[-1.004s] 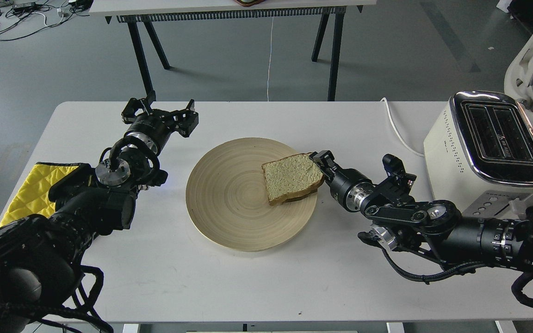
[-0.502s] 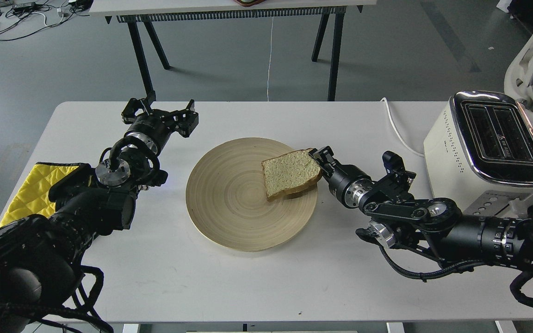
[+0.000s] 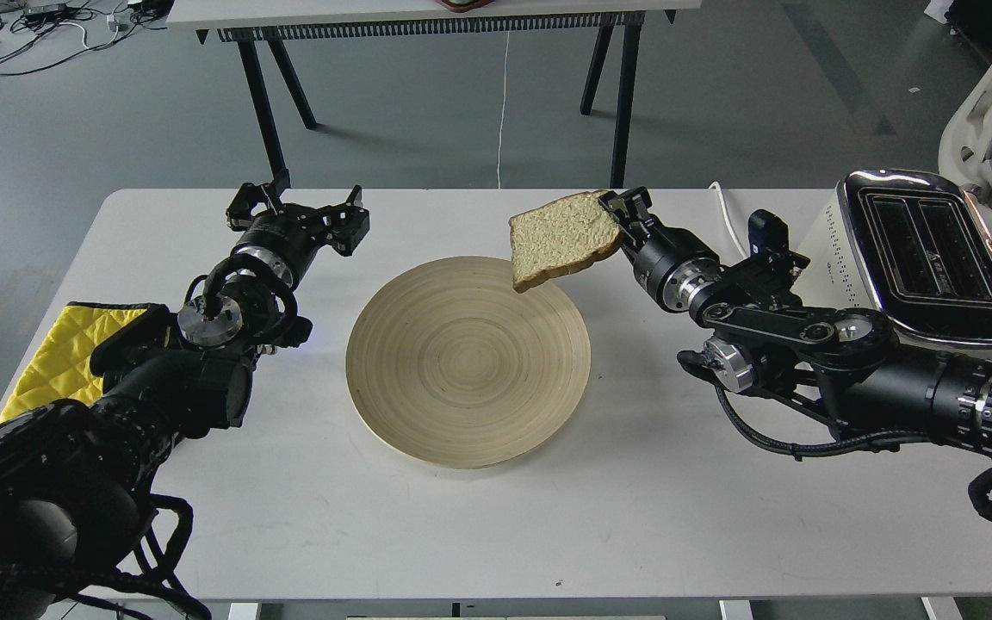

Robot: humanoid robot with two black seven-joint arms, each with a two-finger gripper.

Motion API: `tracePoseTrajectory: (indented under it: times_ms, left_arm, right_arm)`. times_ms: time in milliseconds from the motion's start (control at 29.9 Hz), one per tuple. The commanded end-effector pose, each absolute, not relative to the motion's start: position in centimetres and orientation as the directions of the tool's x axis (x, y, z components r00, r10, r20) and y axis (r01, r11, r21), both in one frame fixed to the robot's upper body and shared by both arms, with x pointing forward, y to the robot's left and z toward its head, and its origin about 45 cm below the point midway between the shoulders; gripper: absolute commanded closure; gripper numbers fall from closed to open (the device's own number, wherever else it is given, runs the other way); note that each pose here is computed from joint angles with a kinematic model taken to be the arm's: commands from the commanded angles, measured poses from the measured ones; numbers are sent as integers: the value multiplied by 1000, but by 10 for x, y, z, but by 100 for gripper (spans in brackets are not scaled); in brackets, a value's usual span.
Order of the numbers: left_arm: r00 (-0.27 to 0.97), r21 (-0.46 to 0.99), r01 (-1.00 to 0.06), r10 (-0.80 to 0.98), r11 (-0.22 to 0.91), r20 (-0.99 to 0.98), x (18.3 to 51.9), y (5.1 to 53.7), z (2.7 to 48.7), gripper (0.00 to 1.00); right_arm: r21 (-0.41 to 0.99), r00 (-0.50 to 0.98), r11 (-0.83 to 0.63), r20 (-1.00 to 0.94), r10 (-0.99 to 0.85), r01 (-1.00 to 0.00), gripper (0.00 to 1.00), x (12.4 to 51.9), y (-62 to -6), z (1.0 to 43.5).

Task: Put bread in toaster with right arm
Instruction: 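Lift the bread slice off the plate and carry it above the toaster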

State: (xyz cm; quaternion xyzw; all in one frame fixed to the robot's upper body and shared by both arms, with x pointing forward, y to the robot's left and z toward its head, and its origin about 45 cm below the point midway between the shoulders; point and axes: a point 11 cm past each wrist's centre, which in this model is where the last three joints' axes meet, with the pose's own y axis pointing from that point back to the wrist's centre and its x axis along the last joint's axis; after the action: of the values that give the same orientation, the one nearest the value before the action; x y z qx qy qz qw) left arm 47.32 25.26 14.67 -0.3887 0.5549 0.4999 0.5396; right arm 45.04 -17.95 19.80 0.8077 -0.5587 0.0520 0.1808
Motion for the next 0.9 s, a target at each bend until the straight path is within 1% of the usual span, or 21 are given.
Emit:
tracePoseTrajectory:
  times_ms: [0,100,234,435,502,669,870]
  left_arm:
    - [-115,135,-971,107,197,-988,473,253,147,0]
    - [-115,135,-971,108,198,-987,473,253,147,0]
    - [-115,135,-971,108,198,-987,473,253,147,0]
    - [-115,135,-971,107,197,-988,473,253,147,0]
    - [-115,135,-971,108,198,-987,473,253,147,0]
    - [-115,135,-971,108,198,-987,473,253,147,0]
    - [-115,135,-971,108,198,-987,473,253,147,0]
  right_arm:
    - [185,337,-290,327,-883,-939,88,468,-195,237]
    - [137,276,-242,380,-883,-961,89,480,-230,275]
    - [74,185,-170,485,-855,-983,90,484,-287,330]
    - [36,72,-65,683,-727,-997,90,469,-370,380]
    - [42,54,-33,746,-664,-999,90,460,-394,388]
    - [104,72,39,871,-486,-994,90,433,-444,386]
    - [175,120,86,891,-438,-981,90,401,-474,367]
